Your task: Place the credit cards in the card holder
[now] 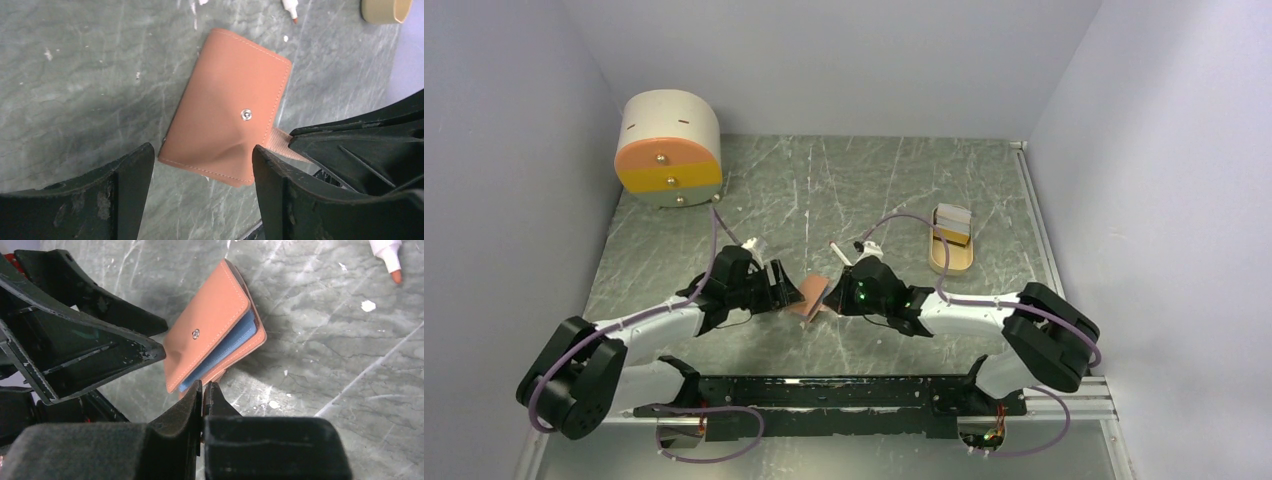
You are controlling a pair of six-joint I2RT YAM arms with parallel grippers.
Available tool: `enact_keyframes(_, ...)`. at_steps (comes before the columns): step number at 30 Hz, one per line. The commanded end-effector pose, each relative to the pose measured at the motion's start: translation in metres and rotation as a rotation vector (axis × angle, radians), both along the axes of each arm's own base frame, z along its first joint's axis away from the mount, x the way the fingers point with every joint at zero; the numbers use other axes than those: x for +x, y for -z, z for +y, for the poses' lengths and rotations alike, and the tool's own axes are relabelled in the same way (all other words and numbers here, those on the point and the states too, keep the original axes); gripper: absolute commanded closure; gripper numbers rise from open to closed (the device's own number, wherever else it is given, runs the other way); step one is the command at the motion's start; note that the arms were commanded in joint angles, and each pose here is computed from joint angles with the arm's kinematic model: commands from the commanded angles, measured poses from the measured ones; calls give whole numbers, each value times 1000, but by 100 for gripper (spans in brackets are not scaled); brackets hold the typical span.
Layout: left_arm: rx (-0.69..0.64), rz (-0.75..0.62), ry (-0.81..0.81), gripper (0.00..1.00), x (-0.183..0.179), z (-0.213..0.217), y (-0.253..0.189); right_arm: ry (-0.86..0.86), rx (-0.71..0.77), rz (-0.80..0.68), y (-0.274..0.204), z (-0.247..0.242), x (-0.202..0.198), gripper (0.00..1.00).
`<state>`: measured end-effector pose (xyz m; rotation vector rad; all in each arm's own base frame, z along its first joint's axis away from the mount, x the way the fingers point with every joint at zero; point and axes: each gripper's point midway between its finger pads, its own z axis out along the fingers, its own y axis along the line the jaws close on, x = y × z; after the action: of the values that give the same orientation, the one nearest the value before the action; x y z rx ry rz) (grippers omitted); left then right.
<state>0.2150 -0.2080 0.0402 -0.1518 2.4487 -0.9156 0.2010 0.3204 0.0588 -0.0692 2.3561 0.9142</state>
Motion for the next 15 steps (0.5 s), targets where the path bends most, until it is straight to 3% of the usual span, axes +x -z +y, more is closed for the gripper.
enact_keyframes(1,-69,-85,87,24,2,-15,-25,-39,60,-54,-30,12,5,100)
enact_keyframes(9,-20,-202,69,20,9,-3,-47,-96,198,-71,-72,34,1,100)
enact_keyframes(15,-2,-184,85,19,9,-3,-42,-106,179,-63,-68,41,7,100)
